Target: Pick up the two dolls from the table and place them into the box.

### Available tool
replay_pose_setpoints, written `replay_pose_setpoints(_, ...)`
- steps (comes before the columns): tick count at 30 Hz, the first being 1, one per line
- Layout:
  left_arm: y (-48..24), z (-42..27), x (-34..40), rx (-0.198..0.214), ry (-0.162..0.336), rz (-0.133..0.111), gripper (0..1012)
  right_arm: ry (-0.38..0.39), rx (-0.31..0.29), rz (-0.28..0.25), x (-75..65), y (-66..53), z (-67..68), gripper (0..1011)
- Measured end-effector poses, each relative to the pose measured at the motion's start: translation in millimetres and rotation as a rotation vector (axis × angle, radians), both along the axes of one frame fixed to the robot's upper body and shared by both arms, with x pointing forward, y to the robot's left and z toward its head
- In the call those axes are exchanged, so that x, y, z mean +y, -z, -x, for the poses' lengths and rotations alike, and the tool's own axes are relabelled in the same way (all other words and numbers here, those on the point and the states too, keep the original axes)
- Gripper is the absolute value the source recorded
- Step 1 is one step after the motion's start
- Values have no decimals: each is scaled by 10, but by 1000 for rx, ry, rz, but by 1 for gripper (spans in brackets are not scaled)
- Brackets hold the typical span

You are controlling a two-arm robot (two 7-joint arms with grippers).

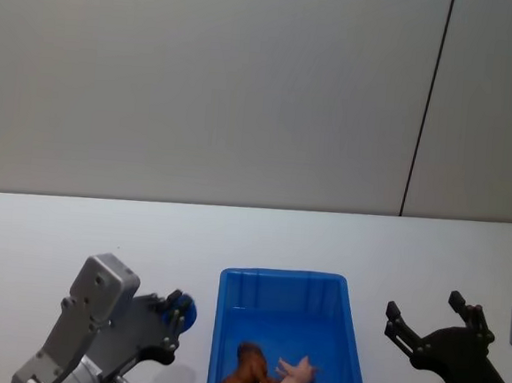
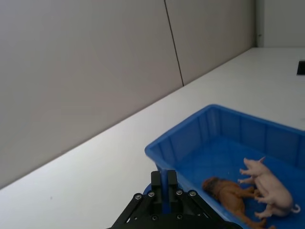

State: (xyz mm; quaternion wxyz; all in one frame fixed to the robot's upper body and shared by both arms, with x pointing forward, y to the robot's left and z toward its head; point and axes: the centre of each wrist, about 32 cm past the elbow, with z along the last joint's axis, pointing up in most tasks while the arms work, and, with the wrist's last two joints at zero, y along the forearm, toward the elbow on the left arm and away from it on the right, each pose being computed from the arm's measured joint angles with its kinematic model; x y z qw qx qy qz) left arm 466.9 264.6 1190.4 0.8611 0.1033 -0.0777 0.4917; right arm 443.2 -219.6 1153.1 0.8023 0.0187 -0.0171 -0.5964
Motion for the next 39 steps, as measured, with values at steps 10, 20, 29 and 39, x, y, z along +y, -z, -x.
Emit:
replay_pose_setpoints(10,-179,-89,-60,-79,111,54,58,0,0,0,0,0,0,1001)
replay_pose_setpoints(20,-273,-212,-193,-115,235,112,159,0,0,0,0,0,0,1001)
replay_pose_setpoints(29,-332,-353,-373,-131,346,150,414,0,0,0,0,0,0,1001)
replay_pose_setpoints(39,-368,-432,-482,-139,408,169,741,0,0,0,0,0,0,1001)
